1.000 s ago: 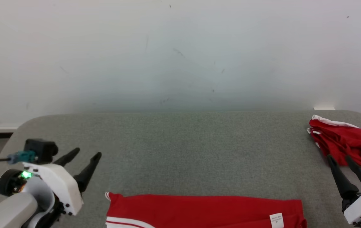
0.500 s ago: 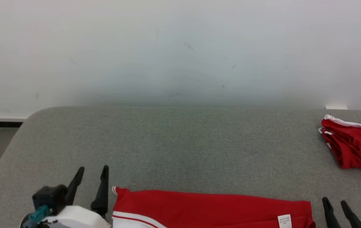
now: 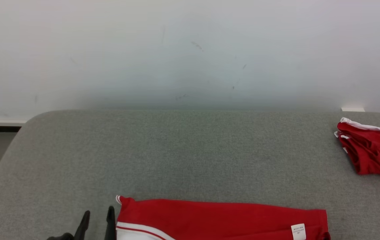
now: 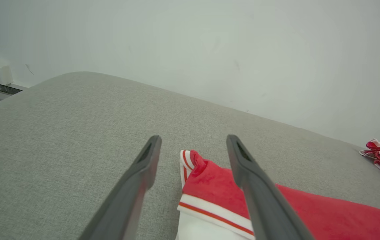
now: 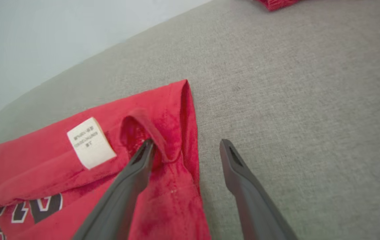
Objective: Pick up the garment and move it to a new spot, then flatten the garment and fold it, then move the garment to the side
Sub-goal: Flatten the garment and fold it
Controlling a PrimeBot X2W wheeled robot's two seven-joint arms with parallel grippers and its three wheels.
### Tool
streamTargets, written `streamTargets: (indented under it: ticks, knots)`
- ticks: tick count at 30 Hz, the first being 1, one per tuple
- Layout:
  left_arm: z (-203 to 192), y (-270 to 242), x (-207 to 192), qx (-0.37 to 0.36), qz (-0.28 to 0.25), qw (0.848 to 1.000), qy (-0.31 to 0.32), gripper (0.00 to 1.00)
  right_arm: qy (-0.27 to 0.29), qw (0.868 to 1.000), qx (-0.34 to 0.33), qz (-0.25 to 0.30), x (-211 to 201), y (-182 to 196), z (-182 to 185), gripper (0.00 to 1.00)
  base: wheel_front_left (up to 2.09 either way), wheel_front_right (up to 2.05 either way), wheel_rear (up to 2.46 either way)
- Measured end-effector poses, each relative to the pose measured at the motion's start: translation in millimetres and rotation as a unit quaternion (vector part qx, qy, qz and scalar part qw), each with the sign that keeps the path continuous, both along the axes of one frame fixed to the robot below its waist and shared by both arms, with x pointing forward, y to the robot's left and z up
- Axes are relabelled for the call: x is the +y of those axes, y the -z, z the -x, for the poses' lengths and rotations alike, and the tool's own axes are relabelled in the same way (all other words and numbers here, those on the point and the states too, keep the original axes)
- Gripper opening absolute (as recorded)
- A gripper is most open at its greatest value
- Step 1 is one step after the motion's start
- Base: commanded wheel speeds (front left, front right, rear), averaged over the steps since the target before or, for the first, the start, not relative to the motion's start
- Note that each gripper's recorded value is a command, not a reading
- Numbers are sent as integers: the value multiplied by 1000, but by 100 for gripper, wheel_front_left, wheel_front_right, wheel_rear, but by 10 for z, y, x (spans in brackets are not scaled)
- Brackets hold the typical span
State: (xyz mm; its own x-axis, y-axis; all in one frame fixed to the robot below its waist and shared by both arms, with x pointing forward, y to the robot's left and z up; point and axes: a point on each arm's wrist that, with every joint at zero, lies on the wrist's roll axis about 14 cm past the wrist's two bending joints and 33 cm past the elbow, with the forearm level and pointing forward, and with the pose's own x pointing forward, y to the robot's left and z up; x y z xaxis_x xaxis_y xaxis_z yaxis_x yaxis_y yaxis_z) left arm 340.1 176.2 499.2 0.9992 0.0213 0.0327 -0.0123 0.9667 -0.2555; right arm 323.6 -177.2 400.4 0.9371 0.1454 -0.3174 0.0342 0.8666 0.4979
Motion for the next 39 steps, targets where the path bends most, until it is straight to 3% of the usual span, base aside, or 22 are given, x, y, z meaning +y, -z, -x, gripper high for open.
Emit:
streamTargets:
  ticks: [13,14,15,16,24,32,39]
  knots:
    - [-12,246,-43,27,4,999,19,100,-46,992,113,-3,227,329,-47,98,0,0,0]
    - [-6,263,-38,29,6,999,18,100,-49,992,117,-4,249,327,-61,44,0,0,0]
    - [-2,271,-37,30,6,999,18,100,-52,991,120,-6,268,324,-70,7,0,0,0]
    - [0,275,-36,30,7,999,18,100,-56,991,122,-8,291,318,-80,0,0,0,0]
    - [50,361,-70,41,6,999,25,100,-56,993,104,-18,293,198,-155,0,0,0,0]
    - [33,392,-146,46,9,998,36,100,20,998,51,32,-412,-59,-346,0,0,0,0]
    - [-7,274,-50,27,5,999,22,100,5,1000,-7,12,-210,-419,-500,0,0,0,0]
